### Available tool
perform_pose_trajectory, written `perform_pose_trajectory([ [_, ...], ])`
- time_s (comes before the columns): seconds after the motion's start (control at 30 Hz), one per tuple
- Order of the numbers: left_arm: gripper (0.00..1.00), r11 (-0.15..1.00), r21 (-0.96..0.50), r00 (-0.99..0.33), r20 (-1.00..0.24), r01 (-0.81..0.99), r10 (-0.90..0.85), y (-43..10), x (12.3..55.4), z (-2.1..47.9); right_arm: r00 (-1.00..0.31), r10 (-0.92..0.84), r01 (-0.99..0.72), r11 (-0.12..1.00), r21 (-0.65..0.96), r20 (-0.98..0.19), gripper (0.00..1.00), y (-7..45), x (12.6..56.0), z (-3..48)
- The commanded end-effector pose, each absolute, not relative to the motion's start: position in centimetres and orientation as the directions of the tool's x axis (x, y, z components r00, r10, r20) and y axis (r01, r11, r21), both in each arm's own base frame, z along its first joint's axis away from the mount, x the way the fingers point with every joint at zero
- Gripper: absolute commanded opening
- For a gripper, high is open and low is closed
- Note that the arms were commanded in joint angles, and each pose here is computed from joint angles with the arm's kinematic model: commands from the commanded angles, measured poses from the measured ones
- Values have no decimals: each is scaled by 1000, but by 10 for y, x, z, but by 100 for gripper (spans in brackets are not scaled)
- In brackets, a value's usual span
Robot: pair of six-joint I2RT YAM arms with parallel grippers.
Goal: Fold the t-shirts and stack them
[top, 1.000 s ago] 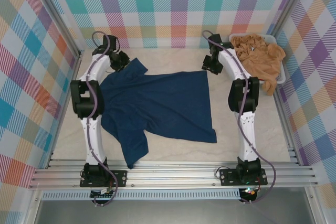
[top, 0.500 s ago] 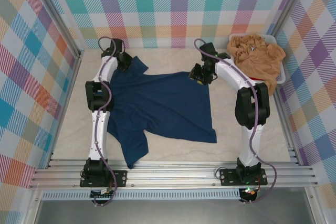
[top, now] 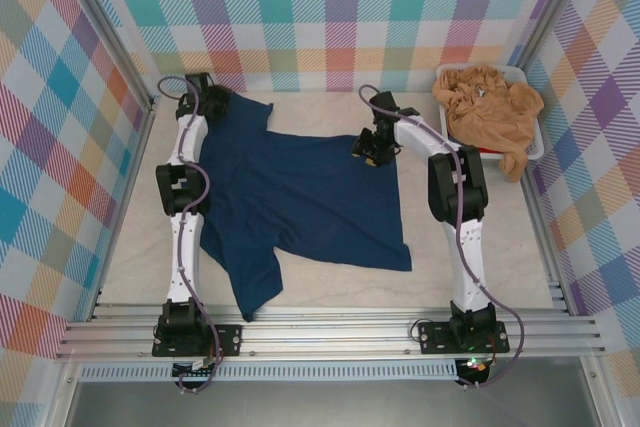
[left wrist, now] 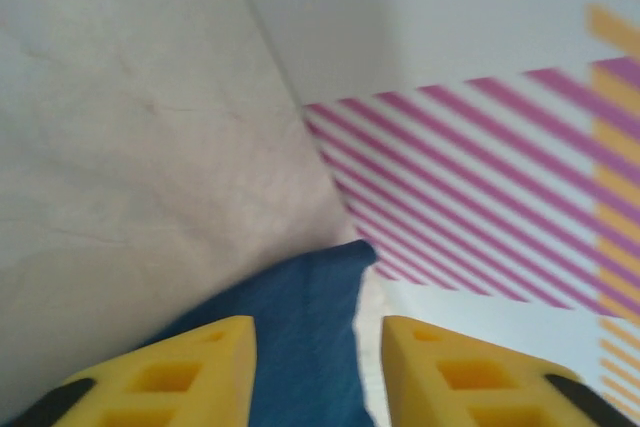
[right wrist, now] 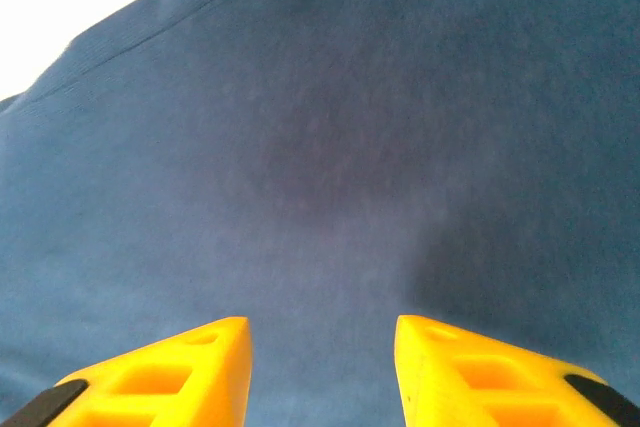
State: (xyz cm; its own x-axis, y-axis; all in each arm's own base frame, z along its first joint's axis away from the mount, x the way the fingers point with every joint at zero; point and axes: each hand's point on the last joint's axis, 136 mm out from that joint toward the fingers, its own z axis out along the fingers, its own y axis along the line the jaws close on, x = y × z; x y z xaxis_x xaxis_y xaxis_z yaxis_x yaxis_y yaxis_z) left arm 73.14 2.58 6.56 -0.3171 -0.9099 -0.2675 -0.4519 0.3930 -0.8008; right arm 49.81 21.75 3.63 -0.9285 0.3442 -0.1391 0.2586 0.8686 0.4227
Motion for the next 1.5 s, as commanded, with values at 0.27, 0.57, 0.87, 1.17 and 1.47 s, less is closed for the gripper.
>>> perform_pose_trajectory([
  [0.27, 34, 523, -628, -566, -155, -576, -810, -35, 609, 134, -890, 444, 404, 873, 272, -104, 41, 161, 526, 2],
  [0.57, 28, 606, -377, -652, -8, -701, -758, -31, 472, 64, -867, 485, 443, 856, 267, -115, 41, 106, 560, -6],
  [0.87, 23, 637, -311, -671, 4, -705, -741, -32, 449, 39, -870, 425, 315, 870, 379, -252, 45, 112, 587, 75],
  [1.17, 27, 710, -222, -714, -76, -668, -696, -50, 371, 87, -853, 459, 329, 841, 429, -247, 43, 136, 488, 126],
  [1.47, 36, 688, -133, -699, 58, -713, -713, -51, 274, 48, -880, 466, 391, 820, 418, -91, 43, 128, 383, 91],
])
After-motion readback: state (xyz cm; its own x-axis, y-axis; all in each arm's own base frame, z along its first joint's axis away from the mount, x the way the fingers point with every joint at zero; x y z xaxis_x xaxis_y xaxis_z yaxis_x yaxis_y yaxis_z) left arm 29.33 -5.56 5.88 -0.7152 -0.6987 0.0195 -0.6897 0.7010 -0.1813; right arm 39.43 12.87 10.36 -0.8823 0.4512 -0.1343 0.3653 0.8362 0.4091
